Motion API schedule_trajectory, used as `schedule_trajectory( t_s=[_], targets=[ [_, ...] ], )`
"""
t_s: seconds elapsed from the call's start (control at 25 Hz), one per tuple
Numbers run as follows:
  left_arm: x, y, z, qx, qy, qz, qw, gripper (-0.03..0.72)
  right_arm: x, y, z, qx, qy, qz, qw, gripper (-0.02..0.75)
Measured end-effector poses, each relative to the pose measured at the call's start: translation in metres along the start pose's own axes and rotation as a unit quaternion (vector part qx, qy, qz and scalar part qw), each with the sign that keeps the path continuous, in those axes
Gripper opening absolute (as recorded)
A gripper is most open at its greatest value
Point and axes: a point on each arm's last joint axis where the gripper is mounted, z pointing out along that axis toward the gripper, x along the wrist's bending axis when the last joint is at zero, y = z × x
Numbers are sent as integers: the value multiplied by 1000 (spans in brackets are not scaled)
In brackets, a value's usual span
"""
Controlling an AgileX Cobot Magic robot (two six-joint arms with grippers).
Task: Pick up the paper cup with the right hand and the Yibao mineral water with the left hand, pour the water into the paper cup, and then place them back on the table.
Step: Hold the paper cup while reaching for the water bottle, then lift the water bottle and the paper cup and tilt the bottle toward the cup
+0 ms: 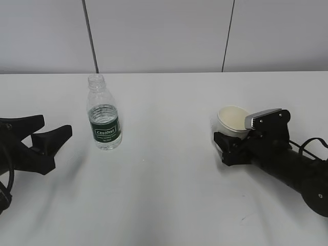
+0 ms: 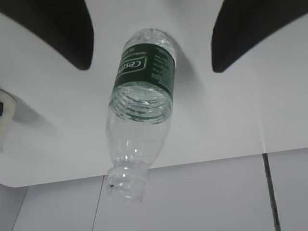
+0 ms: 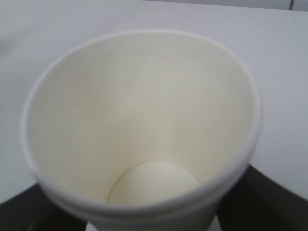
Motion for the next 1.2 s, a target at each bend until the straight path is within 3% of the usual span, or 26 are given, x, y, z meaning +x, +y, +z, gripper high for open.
schedule_trajectory(
  t_s=[0.44,1.2],
  targets=[
    [6,-20,15,38,-2,-16,999,573,12,-1,-1,3,65,-28,997,535],
    [17,-23,77,19,-41,14,999,577,13,-1,-1,4,73,-31,997,533]
  ],
)
